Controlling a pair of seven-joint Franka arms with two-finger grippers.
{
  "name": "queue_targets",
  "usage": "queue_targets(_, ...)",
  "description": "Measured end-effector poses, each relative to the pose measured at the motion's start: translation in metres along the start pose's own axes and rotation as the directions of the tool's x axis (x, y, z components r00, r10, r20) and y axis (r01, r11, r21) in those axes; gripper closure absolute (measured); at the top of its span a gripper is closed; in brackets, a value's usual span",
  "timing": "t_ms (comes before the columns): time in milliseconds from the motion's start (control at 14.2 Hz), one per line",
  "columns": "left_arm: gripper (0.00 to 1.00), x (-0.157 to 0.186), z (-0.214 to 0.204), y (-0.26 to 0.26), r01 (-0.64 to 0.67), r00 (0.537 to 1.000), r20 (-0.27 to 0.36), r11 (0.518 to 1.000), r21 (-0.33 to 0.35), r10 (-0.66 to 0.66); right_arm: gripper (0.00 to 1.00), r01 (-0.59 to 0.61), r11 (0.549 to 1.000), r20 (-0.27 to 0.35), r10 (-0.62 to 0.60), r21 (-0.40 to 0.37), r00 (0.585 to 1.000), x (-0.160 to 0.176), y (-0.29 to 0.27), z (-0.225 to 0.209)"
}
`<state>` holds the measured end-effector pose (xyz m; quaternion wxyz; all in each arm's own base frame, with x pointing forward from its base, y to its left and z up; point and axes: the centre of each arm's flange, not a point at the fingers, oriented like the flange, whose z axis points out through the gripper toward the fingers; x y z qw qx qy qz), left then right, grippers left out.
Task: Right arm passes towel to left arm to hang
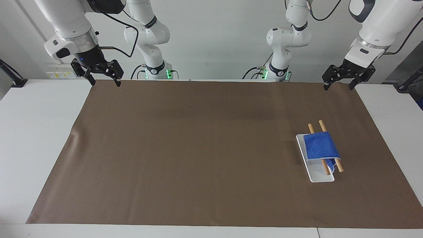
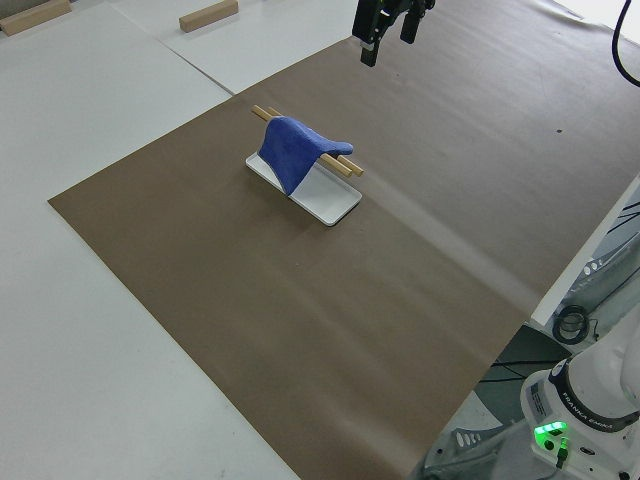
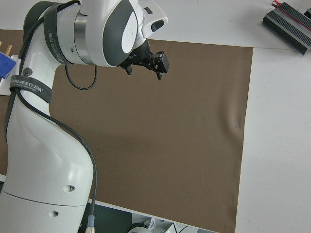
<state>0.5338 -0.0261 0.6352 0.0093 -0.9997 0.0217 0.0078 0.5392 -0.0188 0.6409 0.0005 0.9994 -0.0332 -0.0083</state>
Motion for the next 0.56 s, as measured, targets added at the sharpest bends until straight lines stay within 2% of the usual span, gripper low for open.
queue_targets(562, 0.00, -0.0037, -0.0063, 0.0006, 0.032, 0.999, -0.012, 0.999, 0.000, -0.032, 0.00, 0.000, 1.000, 0.000, 0.000, 0.000, 1.000, 0.0000, 0.0000, 0.0000)
